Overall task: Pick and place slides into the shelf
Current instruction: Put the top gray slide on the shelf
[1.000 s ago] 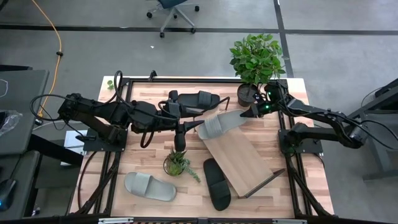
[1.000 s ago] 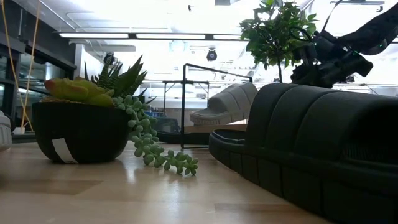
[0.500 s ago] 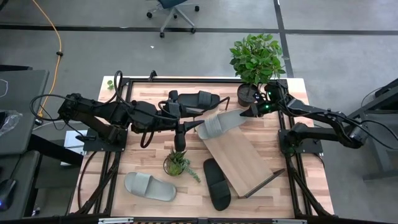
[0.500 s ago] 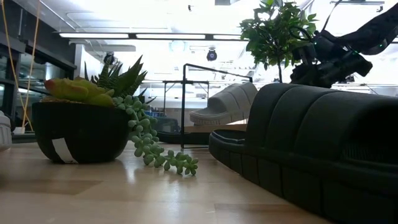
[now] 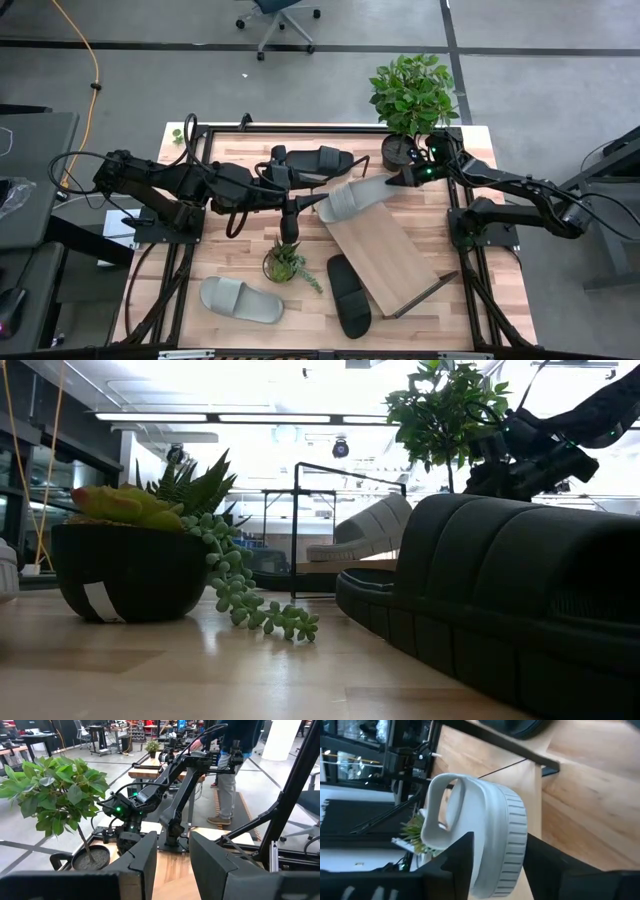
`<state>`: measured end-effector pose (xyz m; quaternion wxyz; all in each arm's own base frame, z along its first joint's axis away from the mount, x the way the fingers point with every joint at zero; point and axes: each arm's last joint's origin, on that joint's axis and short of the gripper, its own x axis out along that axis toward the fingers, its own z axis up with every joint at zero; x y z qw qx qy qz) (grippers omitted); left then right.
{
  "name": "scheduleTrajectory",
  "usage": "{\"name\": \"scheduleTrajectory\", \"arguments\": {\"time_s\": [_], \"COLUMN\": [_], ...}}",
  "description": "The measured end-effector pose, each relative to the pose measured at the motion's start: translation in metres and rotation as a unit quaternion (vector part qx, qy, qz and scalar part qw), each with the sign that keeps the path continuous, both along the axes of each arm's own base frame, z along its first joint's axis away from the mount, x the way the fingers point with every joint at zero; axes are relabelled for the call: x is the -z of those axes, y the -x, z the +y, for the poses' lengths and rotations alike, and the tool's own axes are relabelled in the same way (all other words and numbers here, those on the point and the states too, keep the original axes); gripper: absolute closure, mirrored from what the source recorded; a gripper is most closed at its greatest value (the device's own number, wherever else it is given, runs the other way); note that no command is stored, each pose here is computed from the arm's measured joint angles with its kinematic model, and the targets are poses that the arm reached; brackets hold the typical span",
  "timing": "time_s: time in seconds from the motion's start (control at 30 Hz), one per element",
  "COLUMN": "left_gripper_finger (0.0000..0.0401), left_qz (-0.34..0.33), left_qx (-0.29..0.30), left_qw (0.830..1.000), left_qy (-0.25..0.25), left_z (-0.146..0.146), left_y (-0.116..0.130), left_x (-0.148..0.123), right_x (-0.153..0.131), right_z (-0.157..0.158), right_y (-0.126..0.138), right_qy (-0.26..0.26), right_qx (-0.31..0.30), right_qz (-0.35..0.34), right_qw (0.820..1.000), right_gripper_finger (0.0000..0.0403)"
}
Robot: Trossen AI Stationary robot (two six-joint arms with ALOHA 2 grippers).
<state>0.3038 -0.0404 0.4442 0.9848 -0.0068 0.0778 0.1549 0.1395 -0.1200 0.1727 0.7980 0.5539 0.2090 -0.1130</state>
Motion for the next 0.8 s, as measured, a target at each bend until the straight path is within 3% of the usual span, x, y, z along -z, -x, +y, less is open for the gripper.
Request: {"name": "scheduleTrajectory", "arguments": {"time_s": [0.8], "left_gripper_finger": [0.0300], "left_qz": [0.009], "left_qx": [-0.004], "left_qw": [1.000], "left_qy": [-0.002], "left_z": [0.0003], "left_y": [0.0004], "left_x": [0.0017], "right_x": [0.0006], "right_z": [-0.0042], "right_y": [0.0021], "right_qy": [0.055], "right_qx": [0.068], "right_qz": [0.042], "right_qw": [0.995], "right_gripper_finger": [0.0245]}}
